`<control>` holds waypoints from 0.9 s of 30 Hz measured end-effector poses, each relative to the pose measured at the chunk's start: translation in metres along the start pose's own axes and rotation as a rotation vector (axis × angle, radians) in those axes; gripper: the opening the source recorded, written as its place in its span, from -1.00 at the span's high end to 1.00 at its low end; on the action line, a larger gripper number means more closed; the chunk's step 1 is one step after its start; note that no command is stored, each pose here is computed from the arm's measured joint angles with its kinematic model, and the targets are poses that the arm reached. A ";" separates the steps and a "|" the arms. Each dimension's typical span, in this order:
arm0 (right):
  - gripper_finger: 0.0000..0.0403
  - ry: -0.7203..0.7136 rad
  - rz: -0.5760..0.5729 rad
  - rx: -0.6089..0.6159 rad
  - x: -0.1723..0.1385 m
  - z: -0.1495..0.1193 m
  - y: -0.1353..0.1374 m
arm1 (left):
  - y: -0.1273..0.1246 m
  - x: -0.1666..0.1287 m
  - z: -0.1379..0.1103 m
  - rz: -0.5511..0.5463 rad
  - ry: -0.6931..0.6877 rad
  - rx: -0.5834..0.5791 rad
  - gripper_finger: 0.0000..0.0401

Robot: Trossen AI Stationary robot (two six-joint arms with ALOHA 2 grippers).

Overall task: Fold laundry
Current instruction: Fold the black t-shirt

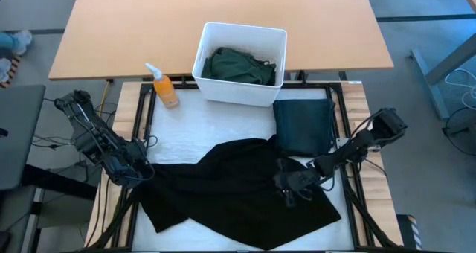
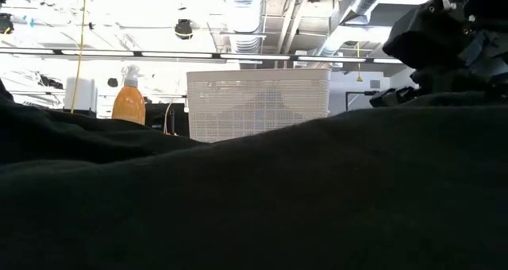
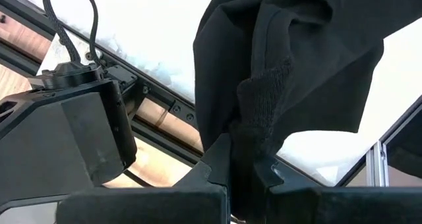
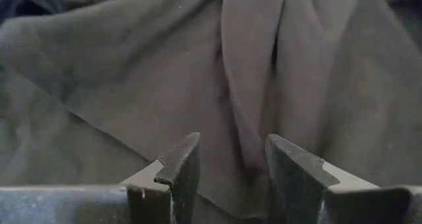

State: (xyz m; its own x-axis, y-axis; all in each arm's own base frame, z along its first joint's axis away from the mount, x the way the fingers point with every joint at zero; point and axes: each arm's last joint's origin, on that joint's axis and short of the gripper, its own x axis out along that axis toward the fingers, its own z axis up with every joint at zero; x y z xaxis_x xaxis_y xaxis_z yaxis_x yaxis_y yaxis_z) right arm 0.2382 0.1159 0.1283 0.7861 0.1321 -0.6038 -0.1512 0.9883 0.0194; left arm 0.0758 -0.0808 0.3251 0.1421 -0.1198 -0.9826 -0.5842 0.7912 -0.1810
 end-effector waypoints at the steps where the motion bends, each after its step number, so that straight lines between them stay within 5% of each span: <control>1: 0.03 -0.005 -0.008 -0.016 -0.001 0.001 0.000 | 0.000 0.000 0.000 -0.001 0.000 0.000 1.00; 19: 0.05 0.069 -0.032 -0.011 0.012 -0.009 -0.002 | -0.002 0.000 0.001 -0.018 -0.022 -0.004 1.00; 27: 0.70 0.071 -0.035 -0.026 0.015 -0.011 -0.002 | -0.002 0.000 0.002 -0.011 -0.054 -0.002 0.96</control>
State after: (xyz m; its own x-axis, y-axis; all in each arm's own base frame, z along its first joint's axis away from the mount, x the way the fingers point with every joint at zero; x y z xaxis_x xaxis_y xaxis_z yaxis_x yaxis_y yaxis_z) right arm 0.2436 0.1151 0.1107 0.7468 0.0913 -0.6587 -0.1409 0.9898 -0.0225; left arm 0.0781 -0.0811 0.3254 0.1912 -0.0964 -0.9768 -0.5836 0.7890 -0.1921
